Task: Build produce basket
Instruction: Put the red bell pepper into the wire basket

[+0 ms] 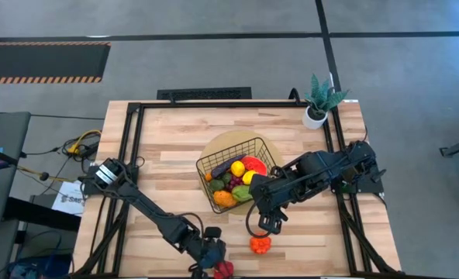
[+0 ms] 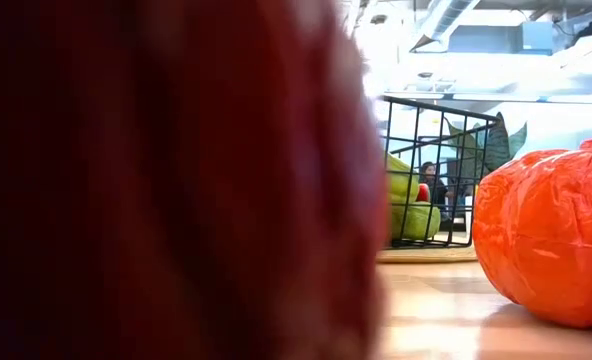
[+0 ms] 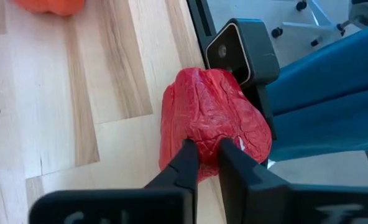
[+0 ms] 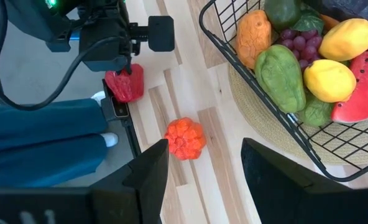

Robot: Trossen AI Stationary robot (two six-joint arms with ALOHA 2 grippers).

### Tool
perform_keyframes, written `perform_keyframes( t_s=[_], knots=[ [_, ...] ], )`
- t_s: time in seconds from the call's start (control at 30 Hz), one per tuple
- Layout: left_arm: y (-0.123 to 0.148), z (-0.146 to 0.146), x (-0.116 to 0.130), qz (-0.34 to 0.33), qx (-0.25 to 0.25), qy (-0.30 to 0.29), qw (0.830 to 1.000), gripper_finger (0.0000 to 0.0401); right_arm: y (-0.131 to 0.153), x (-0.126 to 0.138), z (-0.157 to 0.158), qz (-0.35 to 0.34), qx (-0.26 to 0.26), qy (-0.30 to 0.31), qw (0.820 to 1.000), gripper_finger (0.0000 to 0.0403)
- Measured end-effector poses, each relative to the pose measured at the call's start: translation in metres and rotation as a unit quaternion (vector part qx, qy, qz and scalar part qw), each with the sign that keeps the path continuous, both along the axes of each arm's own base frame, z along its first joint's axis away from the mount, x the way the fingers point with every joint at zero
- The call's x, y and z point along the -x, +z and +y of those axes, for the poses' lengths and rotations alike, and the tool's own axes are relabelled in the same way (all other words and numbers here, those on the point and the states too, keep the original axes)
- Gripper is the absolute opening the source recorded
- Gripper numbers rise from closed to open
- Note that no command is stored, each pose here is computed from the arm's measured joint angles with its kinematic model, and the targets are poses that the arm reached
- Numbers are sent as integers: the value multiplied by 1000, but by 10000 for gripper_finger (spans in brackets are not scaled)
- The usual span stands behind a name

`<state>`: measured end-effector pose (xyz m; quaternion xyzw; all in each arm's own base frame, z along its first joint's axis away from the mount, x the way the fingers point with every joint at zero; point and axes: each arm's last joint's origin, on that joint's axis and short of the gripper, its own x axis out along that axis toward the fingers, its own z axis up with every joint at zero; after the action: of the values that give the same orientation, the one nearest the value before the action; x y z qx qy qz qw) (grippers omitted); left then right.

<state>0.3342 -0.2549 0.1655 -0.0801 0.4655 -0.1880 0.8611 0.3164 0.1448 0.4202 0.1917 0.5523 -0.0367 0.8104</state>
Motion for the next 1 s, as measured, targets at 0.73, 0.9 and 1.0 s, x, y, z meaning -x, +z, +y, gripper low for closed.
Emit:
perform_keyframes(
  t_s=[0.73,0.9,1.0],
  knots=[
    [16,-3,-6,-11,-16,-3,1000,1,3,2,-2,-4,-2,-1,1000,221],
    [29,0,-6,15,-64,-7,998,4,10,9,-5,-14,-8,-5,1000,221],
    [39,1,-7,26,-83,-9,996,4,16,14,-7,-21,-14,-10,1000,220]
  ],
)
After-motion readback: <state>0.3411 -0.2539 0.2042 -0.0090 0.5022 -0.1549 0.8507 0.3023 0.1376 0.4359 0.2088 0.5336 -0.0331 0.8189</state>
